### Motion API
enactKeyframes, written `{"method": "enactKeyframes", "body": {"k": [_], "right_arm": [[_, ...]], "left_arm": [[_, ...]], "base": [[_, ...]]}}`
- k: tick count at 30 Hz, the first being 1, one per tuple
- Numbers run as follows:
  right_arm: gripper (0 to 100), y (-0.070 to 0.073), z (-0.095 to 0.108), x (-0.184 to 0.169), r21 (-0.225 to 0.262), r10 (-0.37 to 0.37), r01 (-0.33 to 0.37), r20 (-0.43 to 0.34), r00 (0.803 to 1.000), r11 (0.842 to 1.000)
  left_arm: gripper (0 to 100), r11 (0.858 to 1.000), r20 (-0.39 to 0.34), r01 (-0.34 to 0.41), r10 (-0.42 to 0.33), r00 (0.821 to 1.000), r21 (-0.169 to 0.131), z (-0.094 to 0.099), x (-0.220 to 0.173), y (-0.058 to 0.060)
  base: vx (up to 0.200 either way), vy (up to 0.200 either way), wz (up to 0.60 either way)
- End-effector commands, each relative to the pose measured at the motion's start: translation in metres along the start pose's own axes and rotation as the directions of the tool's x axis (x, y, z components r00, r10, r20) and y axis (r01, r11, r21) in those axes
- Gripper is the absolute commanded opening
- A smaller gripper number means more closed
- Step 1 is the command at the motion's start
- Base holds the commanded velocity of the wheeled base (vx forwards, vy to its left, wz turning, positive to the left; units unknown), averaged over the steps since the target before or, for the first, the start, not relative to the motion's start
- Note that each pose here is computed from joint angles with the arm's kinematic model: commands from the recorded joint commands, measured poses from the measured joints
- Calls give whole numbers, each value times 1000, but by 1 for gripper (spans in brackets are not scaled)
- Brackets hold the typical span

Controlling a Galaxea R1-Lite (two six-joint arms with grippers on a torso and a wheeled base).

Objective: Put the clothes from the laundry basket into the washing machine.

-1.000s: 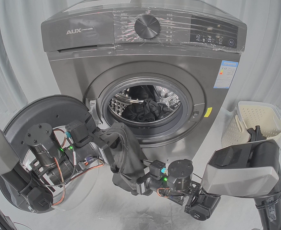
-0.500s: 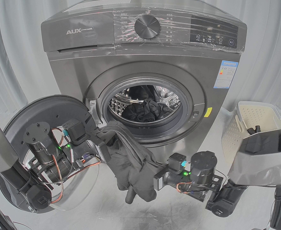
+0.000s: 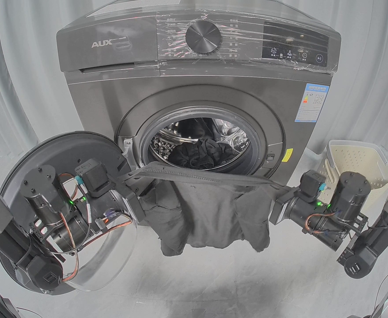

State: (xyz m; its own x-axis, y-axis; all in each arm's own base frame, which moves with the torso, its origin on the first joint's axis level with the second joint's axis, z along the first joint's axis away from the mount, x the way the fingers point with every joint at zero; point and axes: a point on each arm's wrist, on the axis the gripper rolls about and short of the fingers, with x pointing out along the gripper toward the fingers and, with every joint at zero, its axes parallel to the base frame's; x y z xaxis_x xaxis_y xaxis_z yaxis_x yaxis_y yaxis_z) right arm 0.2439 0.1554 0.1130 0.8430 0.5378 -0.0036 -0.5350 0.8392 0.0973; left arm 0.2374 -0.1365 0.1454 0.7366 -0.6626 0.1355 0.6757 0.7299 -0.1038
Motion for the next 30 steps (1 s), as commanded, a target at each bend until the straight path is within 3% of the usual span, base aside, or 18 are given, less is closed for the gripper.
{"method": "enactKeyframes", "body": {"k": [1, 7, 11, 30], "right_arm": [[0, -1, 33, -10, 13, -9, 8, 126, 992, 1000], [0, -1, 57, -2, 20, -34, 30, 234, 972, 999], [0, 0, 68, -4, 20, -29, 24, 280, 960, 999], [0, 15, 93, -18, 24, 12, -22, 361, 933, 999]], "left_arm": [[0, 1000, 46, 17, -17, 999, 12, 15, -10, -6], [0, 998, 80, 52, -53, 995, 20, 27, -22, -14], [0, 998, 75, 53, -54, 996, 20, 27, -27, -14], [0, 998, 127, 44, -48, 991, 34, 40, -31, -16]], "base": [[0, 0, 0], [0, 0, 0], [0, 0, 0], [0, 0, 0]]}}
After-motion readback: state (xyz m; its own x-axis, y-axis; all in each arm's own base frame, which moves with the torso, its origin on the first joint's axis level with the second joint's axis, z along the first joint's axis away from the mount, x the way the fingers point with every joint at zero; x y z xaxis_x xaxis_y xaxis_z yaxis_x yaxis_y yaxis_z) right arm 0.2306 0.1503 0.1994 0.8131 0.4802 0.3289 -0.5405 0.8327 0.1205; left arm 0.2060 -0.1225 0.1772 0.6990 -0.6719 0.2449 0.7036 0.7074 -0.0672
